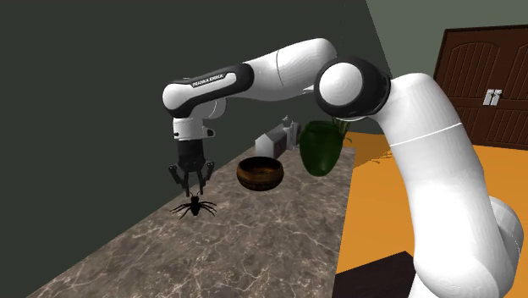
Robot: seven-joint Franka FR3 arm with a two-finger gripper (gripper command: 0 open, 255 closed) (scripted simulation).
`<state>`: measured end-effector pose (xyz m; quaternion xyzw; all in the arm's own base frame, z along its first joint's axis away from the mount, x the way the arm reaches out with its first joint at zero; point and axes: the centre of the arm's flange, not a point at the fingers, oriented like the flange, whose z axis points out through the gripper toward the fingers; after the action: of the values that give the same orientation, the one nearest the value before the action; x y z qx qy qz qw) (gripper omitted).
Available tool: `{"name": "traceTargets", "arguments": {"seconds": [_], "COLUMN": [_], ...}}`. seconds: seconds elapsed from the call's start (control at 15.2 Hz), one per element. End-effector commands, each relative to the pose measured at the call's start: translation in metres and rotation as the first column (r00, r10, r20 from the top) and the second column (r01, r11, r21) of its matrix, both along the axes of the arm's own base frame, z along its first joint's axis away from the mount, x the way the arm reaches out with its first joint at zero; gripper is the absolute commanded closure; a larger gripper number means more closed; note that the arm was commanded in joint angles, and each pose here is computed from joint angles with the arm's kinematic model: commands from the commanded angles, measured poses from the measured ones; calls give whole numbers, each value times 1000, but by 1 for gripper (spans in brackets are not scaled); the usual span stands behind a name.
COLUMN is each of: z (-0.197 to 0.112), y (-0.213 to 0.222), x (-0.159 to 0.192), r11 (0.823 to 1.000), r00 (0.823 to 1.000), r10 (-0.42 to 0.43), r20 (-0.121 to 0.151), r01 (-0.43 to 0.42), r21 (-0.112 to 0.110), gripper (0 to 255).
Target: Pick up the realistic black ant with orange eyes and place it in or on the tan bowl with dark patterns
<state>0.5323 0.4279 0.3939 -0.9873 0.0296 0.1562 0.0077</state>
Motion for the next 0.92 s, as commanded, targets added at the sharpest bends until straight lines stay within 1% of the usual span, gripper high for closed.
{"name": "traceTargets", "arguments": {"seconds": [0.0, 0.86], "z": [10, 79], "y": [1, 1], "x": [0, 0], "r11": [1000, 1000], "r00": [1000, 1000], "r10": [0, 0], "r20": [0, 0], "r01": [0, 0], "r21": [0, 0], "gripper": [255, 255]}}
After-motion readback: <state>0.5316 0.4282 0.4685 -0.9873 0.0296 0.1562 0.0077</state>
